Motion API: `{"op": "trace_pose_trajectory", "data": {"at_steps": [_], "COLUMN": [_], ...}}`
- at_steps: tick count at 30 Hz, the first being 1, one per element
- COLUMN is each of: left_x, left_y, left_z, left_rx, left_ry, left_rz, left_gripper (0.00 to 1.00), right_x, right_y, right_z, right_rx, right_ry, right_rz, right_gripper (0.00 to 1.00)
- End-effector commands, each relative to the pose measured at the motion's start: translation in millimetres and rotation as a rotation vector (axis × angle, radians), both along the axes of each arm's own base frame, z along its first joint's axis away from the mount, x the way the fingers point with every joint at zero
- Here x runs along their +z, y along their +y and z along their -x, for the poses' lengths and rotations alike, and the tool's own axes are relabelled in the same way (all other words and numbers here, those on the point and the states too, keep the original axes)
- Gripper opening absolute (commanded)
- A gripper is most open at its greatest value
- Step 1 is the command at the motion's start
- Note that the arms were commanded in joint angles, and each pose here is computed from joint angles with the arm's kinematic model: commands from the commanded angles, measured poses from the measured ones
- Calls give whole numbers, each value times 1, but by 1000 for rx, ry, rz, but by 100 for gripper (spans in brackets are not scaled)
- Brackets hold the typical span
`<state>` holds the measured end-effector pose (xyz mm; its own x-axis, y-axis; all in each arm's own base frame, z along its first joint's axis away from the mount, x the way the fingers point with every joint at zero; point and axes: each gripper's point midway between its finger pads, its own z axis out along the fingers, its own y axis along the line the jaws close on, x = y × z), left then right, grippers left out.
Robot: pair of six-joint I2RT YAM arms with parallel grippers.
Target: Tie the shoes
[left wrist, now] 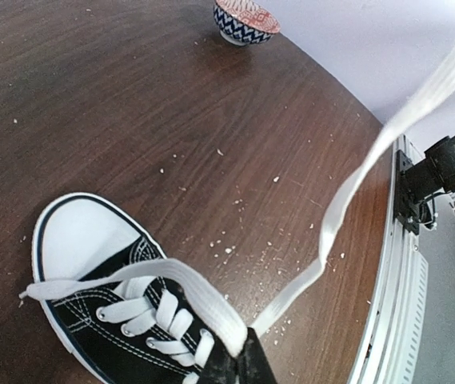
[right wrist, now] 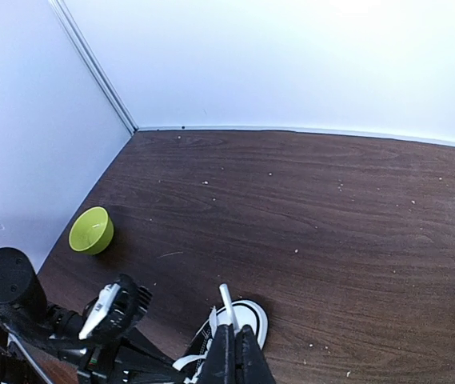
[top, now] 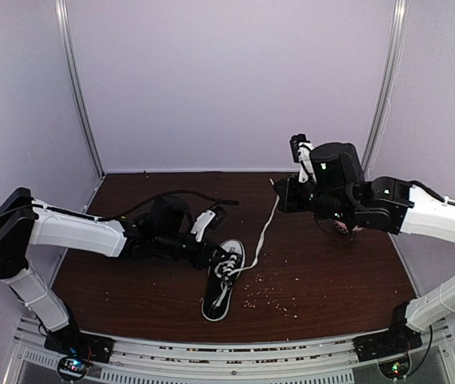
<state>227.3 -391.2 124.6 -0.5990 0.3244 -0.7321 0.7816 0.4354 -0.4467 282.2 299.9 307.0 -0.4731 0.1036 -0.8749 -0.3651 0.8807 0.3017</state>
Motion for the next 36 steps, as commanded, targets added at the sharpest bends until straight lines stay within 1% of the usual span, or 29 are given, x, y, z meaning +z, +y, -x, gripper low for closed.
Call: {"op": "trace_pose_trajectory", "data": {"at_steps": [1,7,10,16,22,32,34,36], "left_x": [19,24,25,21,18,15,15,16], "left_y": [-18,-26,-32,-38,-36,-38,-38,-38], "left_z": [-6,-5,0,-4,-9,-21,-23,-25], "left_rx": [-111,-196,-244,-266,-252,-225,-219,-214], "left_ry": [-59,-40,-19,-5,-11,-30,-36,-43], "left_rz": [84,145,167,172,160,123,118,114], "left_gripper": [6,15,17,18,25,26,23,17], "right_x": [31,43,46,47,47,41,39,37], "right_y": [16,27,31,37,42,50,51,50], "right_z": [-13,-31,-40,-51,-56,-57,-58,-58], "right_rx": [33,46,50,58,70,92,92,90], "right_ry": [-52,-59,-57,-50,-43,-27,-23,-20], "right_rz": [-62,-106,-116,-123,-133,-138,-137,-135], "right_gripper": [0,0,0,0,0,0,0,0]}}
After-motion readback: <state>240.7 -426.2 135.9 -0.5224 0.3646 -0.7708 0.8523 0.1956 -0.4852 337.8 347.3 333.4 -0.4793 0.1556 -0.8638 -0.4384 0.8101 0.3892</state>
